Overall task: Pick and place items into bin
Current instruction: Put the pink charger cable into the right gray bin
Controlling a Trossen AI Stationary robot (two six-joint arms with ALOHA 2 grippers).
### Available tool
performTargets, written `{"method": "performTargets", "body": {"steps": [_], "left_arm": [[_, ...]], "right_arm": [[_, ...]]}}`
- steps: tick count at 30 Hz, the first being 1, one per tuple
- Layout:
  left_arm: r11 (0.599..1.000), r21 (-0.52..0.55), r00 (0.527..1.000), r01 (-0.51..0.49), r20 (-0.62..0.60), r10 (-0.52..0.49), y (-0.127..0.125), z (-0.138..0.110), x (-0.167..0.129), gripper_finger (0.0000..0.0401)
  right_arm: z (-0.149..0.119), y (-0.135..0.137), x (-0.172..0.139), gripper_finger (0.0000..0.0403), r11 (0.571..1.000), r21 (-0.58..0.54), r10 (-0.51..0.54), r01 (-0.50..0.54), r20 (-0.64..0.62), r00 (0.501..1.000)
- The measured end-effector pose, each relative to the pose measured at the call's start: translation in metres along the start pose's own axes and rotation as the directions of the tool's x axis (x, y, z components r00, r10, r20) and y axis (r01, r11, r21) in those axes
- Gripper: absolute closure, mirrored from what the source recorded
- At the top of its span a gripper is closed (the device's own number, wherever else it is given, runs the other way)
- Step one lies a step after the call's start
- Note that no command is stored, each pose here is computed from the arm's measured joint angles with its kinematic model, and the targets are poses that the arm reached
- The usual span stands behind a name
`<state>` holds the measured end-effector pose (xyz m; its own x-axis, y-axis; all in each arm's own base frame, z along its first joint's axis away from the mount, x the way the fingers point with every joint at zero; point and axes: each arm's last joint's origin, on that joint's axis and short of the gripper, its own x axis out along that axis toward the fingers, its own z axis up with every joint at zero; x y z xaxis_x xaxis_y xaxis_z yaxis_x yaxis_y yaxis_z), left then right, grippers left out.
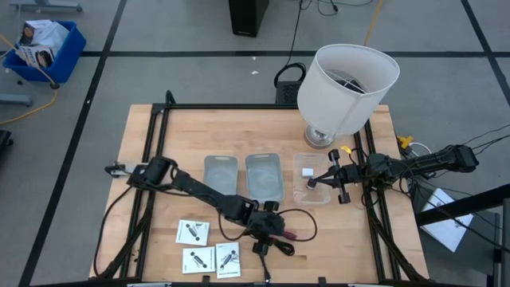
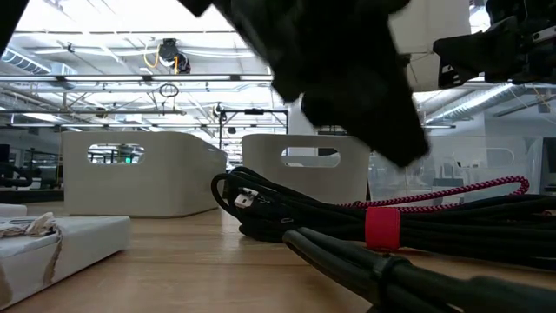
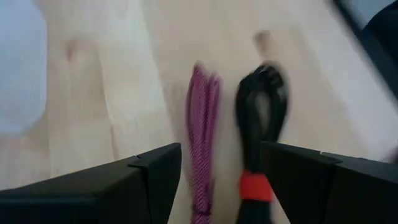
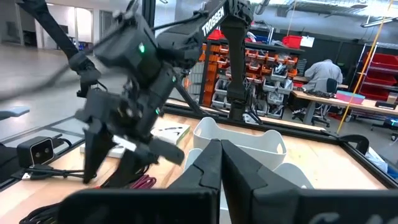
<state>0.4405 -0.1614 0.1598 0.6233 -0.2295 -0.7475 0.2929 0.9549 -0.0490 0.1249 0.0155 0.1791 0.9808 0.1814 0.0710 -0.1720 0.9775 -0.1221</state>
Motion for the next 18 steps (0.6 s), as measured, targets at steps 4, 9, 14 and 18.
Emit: {"method": "performTargets", "body": {"steps": [4,9,14,18], "left_arm": [[1.0,-0.013,1.0,0.016,-0.022,-0.016,0.002,-0.005,0.006,0.0176],[1.0,-0.023,0.998,-0.01,-0.057,0.009,0.003,-0.017,0.011,0.0176],[1.0,-0.019,0.999,-0.02,-0.051,0.019,0.004,-0.017,0.011,0.0176],[0.999,-0.011,0.998,-0.049,-0.049,0.049,0.003,-0.017,0.011,0.0176]], "right_arm": [[0.0,0.0,0.0,0.0401,1.0,0.0,-0.001,0.001,0.0,1.0],[0.0,0.0,0.0,0.0401,1.0,0.0,-0.001,0.001,0.0,1.0],[0.0,0.0,0.0,0.0401,1.0,0.004,-0.001,0.001,0.0,1.0],[0.0,0.0,0.0,0.0401,1.0,0.004,-0.001,0.001,0.0,1.0]]}}
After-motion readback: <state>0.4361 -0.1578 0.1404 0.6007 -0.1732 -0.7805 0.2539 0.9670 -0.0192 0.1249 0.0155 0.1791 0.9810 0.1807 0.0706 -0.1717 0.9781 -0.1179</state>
